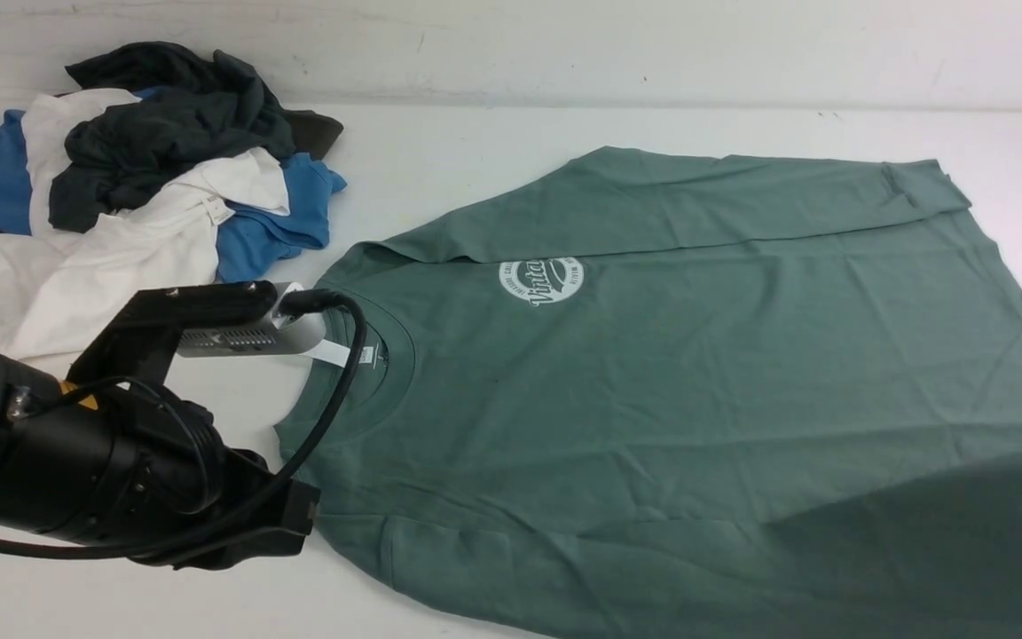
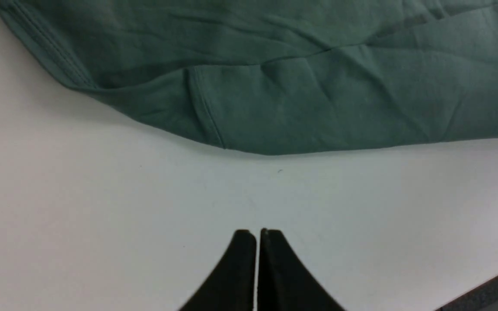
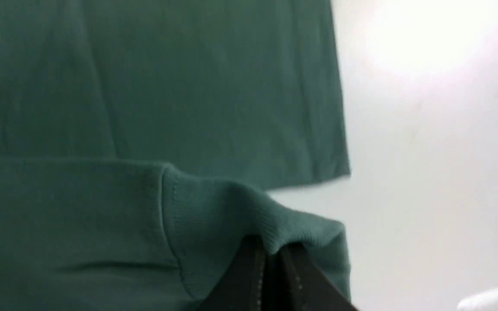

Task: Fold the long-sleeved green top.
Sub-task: Drag the cuff with your right arm and place it in the center of the right edge of the fabric, then hold the cuff with your right arm as far away from the cuff

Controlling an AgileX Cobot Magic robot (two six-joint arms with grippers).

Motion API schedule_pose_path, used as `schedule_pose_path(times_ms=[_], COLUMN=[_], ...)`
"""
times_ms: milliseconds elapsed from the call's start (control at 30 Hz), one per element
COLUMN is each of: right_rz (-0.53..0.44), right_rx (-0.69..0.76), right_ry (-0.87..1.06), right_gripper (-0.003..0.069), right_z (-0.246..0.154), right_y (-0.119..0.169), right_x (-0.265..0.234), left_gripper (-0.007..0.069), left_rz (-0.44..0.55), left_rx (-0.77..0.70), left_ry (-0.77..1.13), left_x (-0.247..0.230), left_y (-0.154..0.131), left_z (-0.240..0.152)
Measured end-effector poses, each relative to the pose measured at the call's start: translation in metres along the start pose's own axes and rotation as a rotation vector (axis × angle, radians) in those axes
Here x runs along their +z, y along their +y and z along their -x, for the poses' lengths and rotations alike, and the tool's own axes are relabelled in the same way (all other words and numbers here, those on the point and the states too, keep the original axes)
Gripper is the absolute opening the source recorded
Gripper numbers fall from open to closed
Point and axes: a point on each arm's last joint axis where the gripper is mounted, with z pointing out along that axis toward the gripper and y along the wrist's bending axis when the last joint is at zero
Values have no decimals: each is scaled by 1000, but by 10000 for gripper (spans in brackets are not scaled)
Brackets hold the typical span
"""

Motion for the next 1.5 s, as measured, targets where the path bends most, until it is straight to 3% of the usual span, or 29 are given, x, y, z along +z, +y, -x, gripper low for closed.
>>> schedule_pose_path(times_ms=[300,500,667,767,867,1000,1100,1200,1233,1267,1367,1500], right_rz=[-4,40,78,72,51,34,31,90,90,141,251,360], right_rx=[-31,-25,-8,-21,-34,-30,-13,38,39,68,112,123], right_ry=[-191,-238,-246,-209,-163,-75,-23,-83,-83,-116,-175,-207], right_gripper=[8,18,120,265,389,452,433,309,299,208,55,-7], right_z=[103,153,171,173,175,180,184,190,190,190,184,150], right_y=[-5,7,19,22,18,11,7,6,6,8,12,16], right_x=[15,82,135,156,152,131,110,74,73,54,18,-29], left_gripper=[0,0,1,23,66,139,207,289,298,323,361,376], left_rz=[1,6,15,19,30,26,12,3,3,8,26,70], left_rx=[-6,-13,-78,-111,-117,-103,-83,-57,-55,-50,-65,-130], left_ry=[-28,-59,-104,-114,-131,-161,-177,-166,-160,-132,-51,36], left_x=[0,0,0,-1,-1,-9,-18,-28,-28,-26,-12,21], left_y=[0,1,2,2,3,-1,-7,-13,-13,-13,-7,9], left_z=[3,5,9,10,12,21,30,36,37,37,37,44])
